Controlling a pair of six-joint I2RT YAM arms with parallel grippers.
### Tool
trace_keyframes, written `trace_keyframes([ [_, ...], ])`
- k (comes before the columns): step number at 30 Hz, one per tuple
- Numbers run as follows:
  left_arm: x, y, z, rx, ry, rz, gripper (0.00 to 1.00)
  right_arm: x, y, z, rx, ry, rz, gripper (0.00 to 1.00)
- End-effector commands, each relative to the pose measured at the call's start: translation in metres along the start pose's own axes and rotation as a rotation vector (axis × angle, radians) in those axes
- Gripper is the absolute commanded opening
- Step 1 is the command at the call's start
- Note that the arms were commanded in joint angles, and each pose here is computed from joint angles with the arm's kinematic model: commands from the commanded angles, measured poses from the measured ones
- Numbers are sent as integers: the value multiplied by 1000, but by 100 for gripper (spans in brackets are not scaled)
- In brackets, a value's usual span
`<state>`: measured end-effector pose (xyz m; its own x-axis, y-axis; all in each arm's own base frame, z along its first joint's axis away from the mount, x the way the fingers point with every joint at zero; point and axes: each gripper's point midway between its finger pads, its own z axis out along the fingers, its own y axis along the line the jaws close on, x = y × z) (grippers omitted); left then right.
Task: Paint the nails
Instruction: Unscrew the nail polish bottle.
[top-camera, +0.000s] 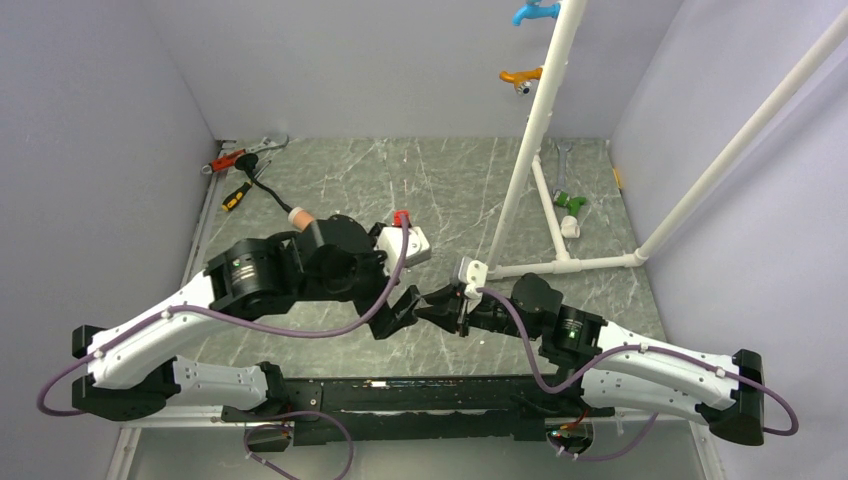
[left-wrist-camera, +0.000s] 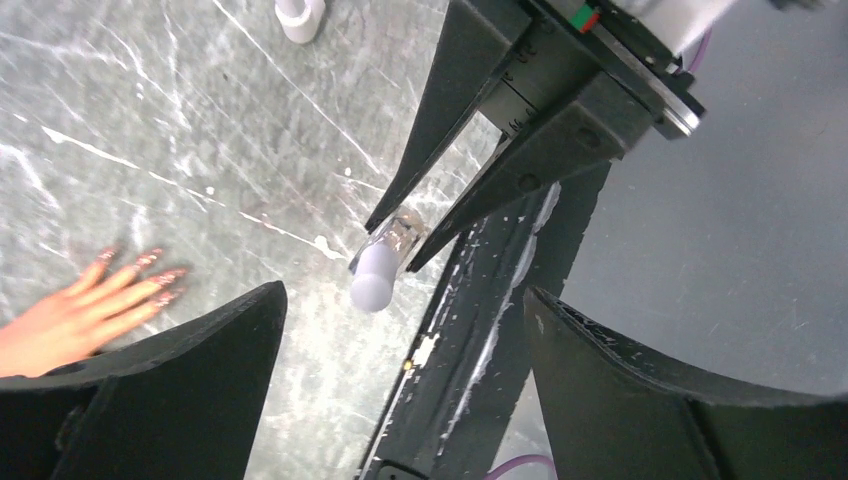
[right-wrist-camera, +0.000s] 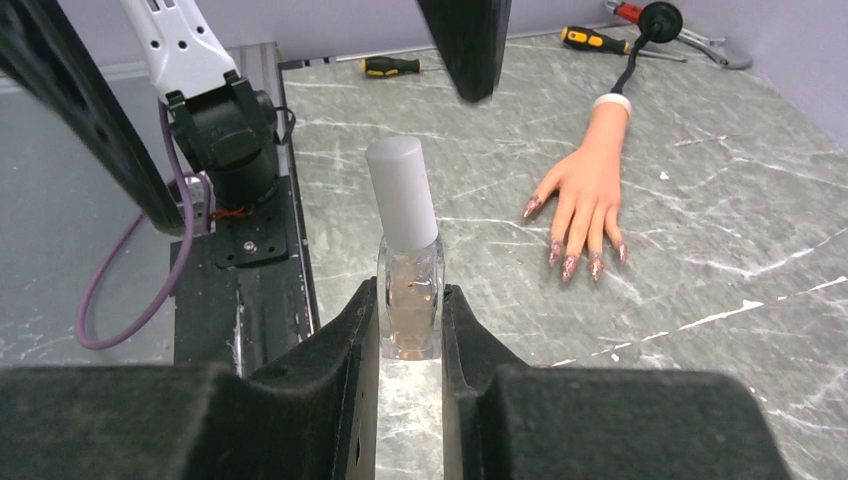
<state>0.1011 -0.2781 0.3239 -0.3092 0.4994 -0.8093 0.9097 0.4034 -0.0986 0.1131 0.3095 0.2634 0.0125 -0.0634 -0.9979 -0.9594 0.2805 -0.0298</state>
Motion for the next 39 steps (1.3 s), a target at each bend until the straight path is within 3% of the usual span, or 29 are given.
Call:
trace_keyframes([
  [1, -4, 11, -28, -40, 5, 110, 94, -32, -3, -3, 16, -103, -2, 0],
  [16, 18, 5, -28, 80, -10, 408, 93, -16, 34, 1, -214, -9, -27, 0],
  [31, 30, -3, -12, 140, -97, 493, 87, -15, 42, 10, -272, -1, -14, 0],
  [39, 36, -9, -2, 181, -80, 491, 76, -17, 40, 12, -260, -15, -13, 0],
])
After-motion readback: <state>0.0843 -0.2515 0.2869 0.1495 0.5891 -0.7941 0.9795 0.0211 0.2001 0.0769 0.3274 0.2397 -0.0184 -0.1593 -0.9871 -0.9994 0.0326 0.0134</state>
